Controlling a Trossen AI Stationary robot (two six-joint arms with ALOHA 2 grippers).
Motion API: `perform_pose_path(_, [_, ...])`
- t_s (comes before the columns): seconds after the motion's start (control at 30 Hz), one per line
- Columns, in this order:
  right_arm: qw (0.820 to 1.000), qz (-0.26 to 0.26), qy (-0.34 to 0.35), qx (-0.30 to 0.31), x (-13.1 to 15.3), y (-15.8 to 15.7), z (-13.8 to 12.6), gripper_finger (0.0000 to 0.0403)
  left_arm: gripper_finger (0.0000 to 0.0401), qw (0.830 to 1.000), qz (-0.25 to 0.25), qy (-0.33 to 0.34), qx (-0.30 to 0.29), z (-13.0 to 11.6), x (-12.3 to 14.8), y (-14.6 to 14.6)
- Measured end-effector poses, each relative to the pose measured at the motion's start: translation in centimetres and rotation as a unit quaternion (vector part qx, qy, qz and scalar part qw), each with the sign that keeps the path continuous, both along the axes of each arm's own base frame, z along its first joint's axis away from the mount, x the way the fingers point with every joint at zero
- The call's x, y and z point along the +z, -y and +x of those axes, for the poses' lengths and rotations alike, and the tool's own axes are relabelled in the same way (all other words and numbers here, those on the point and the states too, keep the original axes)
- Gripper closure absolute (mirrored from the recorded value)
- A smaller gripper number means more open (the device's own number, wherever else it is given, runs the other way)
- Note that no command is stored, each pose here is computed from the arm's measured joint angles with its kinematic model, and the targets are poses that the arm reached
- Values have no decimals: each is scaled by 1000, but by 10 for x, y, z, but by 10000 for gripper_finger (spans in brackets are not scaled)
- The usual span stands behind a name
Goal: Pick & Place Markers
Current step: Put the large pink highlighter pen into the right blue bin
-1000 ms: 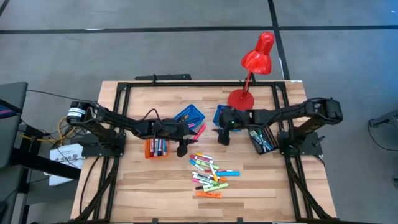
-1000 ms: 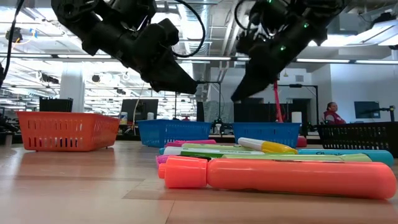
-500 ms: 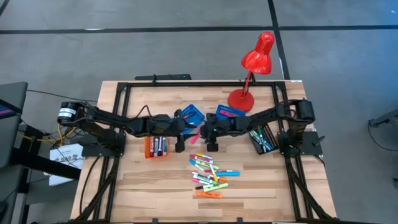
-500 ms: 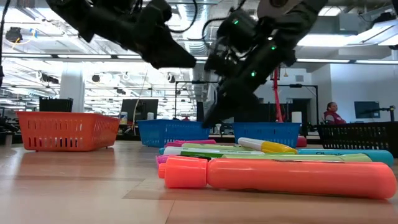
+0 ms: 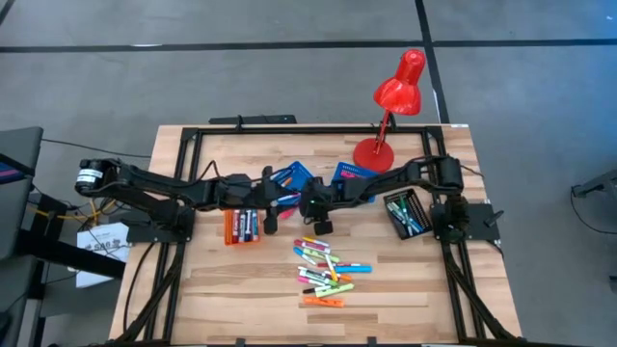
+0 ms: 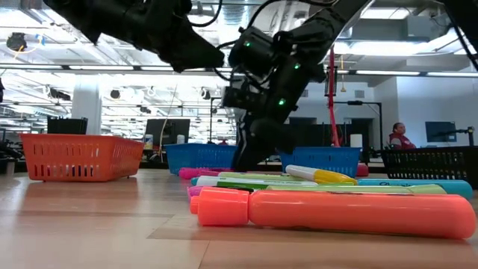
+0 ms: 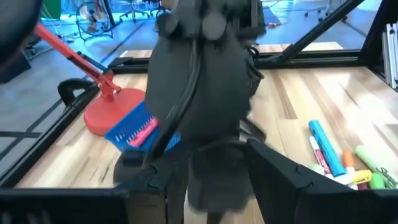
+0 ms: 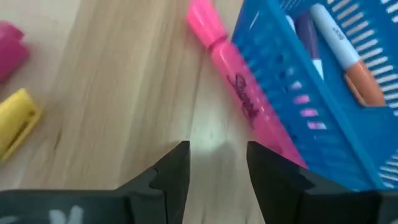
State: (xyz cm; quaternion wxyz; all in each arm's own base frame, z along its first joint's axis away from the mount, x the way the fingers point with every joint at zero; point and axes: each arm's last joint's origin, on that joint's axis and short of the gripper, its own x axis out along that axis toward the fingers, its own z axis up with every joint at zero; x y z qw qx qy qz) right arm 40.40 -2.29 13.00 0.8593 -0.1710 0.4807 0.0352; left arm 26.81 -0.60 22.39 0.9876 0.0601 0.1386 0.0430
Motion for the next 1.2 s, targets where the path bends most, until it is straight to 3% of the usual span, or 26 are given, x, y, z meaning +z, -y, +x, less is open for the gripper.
perform_pose_path(0.33, [998, -34, 15, 46, 0, 1, 4, 221, 246, 1000, 0, -6, 0, -3, -4, 0])
perform_pose_path(0.53, [999, -37, 15, 30, 0, 18, 3, 199, 246, 1000, 1, -6, 0, -3, -4, 0])
perform_pose_path(0.9, [998, 42, 27, 44, 0, 36, 1, 210, 246, 1000, 1, -5, 0, -3, -4, 0])
perform_pose_path(1.2, [997, 47, 31, 43, -6, 31, -2, 226, 246, 1000, 1, -5, 0, -3, -4, 0])
